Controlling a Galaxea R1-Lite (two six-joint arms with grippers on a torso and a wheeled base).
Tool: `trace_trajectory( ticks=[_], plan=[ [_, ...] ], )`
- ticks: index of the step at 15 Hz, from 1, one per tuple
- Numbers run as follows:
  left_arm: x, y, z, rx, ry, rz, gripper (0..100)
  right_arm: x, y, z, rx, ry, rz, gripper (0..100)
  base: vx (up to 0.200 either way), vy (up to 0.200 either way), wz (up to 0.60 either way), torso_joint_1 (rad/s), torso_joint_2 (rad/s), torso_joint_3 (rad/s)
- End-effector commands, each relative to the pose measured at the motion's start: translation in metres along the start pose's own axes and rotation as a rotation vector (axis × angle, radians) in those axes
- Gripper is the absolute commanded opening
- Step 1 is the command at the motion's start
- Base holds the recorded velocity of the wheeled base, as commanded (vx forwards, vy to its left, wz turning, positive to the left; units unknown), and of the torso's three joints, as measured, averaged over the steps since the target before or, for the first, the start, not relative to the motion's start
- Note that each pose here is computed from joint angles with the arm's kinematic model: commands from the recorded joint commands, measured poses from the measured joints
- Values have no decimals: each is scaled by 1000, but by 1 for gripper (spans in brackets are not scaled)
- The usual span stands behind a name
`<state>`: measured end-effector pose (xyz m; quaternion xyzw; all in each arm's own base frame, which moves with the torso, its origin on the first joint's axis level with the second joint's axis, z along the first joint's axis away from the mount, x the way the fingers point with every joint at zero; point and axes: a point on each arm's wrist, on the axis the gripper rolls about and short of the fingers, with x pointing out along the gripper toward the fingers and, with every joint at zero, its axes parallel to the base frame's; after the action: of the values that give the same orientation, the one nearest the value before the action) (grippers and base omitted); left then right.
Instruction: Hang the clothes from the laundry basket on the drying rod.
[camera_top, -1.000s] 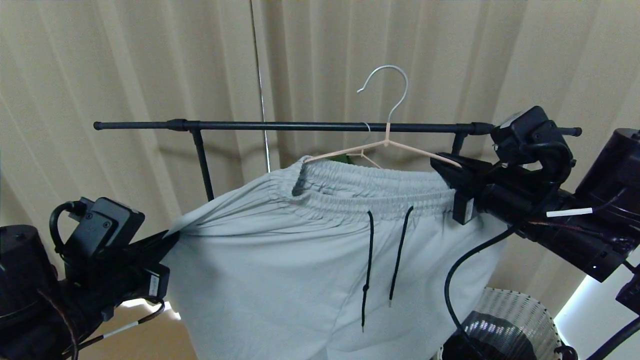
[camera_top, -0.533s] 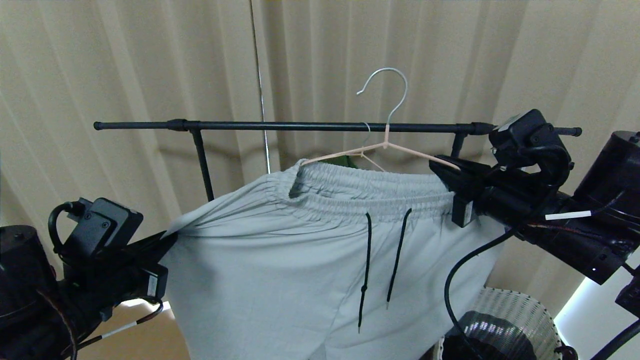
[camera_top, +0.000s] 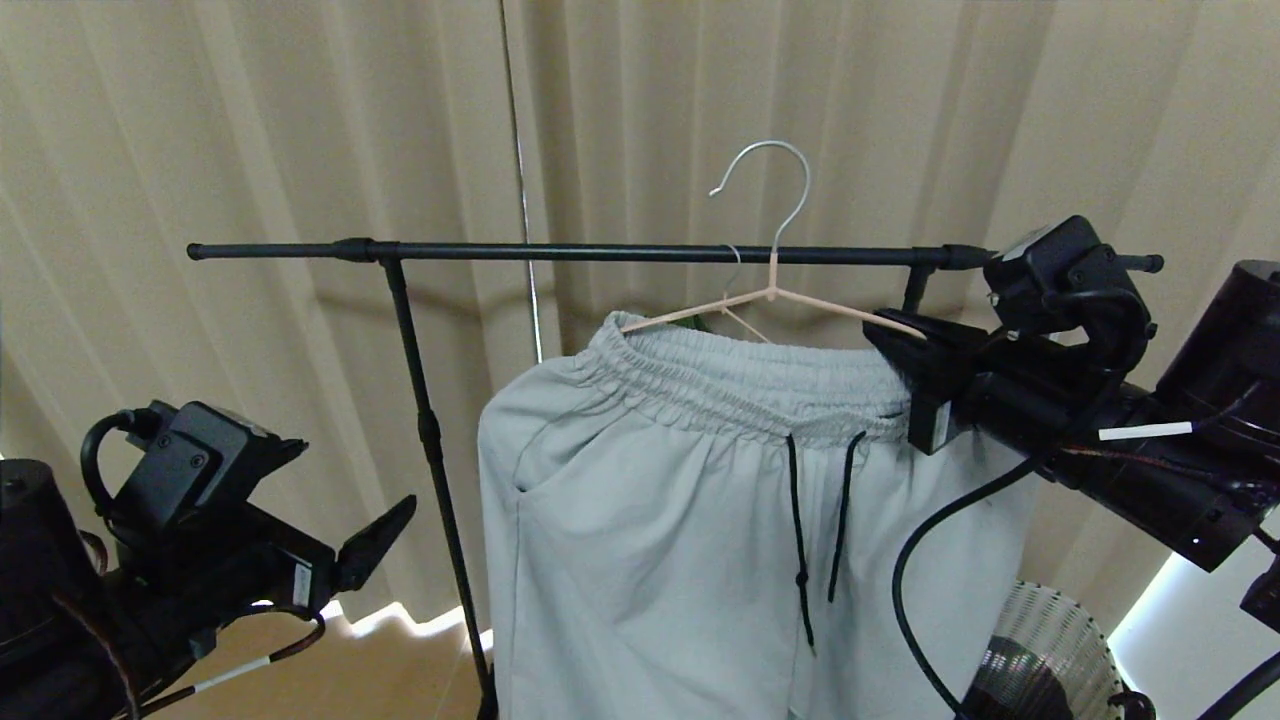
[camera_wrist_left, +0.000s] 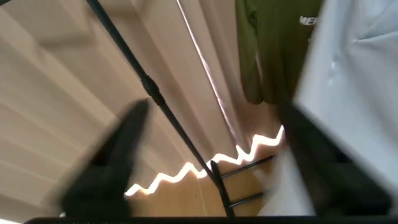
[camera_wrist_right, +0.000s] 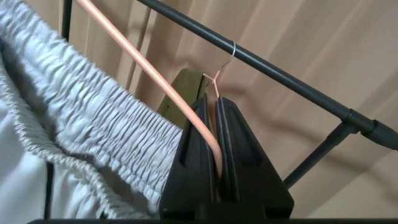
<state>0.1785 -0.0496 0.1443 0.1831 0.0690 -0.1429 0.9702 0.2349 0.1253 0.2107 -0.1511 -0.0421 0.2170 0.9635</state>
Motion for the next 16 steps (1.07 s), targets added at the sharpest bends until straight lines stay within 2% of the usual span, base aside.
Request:
trace_trajectory(
  ticks=[1,2,4,5,8,9,10,11,12,14,16],
  plan=[
    [-16,2,8,-2,-73,-11,100,-4,-1,-3,-3,46,-2,0,0,0,0,0,0,0],
    [-20,3,10,-2,-91,-3,100,-8,-3,-5,-5,75,-13,0,0,0,0,0,0,0],
    [-39,12,19,-7,-164,62,100,-29,-9,-20,-14,211,-72,0,0,0,0,0,0,0],
    [-50,16,18,-9,-170,95,100,-42,-13,-30,-13,278,-90,0,0,0,0,0,0,0],
    [-77,18,9,-36,-129,134,100,-69,-23,-55,2,392,-140,0,0,0,0,0,0,0],
    [-91,17,3,-99,-96,150,100,-83,-27,-69,30,444,-182,0,0,0,0,0,0,0],
    [-96,15,-1,-121,-77,151,100,-90,-27,-74,49,463,-196,0,0,0,0,0,0,0],
    [-102,11,-10,-141,-52,144,100,-98,-25,-79,76,479,-205,0,0,0,0,0,0,0],
    [-113,2,-28,-148,-20,129,100,-113,-19,-92,124,531,-223,0,0,0,0,0,0,0],
    [-120,-3,-40,-145,-12,127,100,-121,-20,-101,127,578,-281,0,0,0,0,0,0,0],
    [-124,-5,-40,-143,-34,125,100,-125,-20,-103,134,568,-306,0,0,0,0,0,0,0]
  ],
)
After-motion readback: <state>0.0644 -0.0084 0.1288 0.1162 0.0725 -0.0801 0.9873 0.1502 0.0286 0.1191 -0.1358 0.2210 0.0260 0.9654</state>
